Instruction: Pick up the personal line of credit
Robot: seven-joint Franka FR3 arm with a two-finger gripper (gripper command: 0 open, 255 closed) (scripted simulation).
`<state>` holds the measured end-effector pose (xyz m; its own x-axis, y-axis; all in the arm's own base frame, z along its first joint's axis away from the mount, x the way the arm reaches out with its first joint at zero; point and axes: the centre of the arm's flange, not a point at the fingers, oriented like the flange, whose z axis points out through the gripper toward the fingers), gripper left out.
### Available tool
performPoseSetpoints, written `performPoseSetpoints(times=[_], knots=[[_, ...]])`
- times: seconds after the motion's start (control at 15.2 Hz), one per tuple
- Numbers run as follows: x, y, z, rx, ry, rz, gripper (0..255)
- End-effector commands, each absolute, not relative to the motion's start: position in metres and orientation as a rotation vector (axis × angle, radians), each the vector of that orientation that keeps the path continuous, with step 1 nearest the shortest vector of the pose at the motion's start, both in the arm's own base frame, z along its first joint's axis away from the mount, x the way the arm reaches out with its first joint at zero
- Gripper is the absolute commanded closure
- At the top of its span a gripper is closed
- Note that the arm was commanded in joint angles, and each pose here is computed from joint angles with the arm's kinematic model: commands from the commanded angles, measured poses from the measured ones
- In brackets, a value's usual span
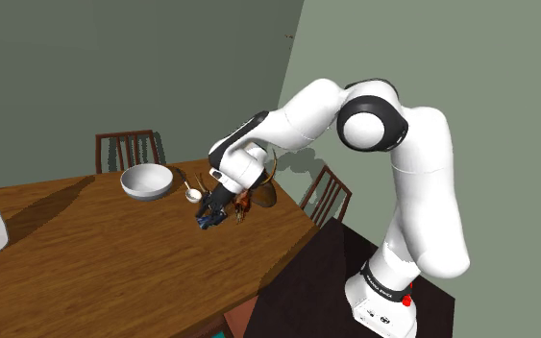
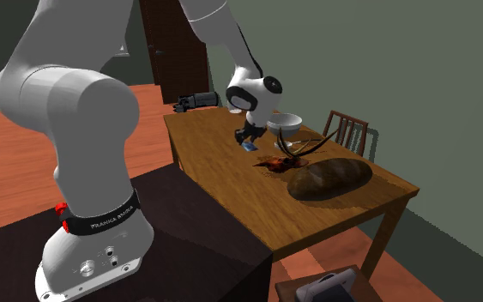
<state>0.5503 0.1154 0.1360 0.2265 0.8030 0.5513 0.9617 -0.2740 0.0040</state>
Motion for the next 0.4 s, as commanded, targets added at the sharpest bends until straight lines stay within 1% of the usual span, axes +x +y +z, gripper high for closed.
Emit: performPoseSetpoints(times=[0.0, 0.33], knots=[[0.55, 0.116, 0.146, -2.169, -1.639, -0.655, 255], [0.55, 0.116, 0.163, -2.169, -1.639, -0.655, 255]])
